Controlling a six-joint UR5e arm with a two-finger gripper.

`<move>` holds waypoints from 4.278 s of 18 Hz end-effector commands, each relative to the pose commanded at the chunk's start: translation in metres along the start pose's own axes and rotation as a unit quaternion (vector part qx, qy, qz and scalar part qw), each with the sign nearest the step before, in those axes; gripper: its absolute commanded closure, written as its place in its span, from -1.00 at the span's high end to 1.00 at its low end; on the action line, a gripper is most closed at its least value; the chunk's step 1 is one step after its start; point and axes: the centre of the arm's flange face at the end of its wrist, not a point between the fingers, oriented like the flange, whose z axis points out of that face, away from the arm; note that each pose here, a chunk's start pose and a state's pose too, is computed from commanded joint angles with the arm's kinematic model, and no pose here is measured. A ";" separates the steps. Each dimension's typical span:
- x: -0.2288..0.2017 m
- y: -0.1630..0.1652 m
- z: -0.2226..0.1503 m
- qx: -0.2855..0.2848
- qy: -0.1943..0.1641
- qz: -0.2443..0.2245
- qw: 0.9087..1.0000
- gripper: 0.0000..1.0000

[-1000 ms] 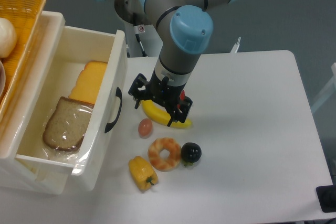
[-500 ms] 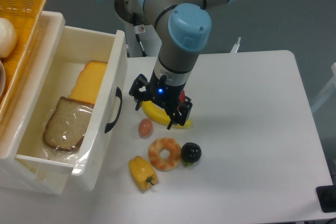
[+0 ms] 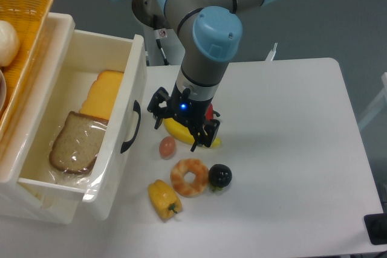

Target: Pick up the egg

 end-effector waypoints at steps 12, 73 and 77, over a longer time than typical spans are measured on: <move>0.007 0.027 0.041 -0.031 0.013 0.029 0.999 1.00; 0.020 0.077 0.187 -0.111 0.141 0.087 0.980 1.00; 0.020 0.082 0.190 -0.121 0.141 0.094 0.978 1.00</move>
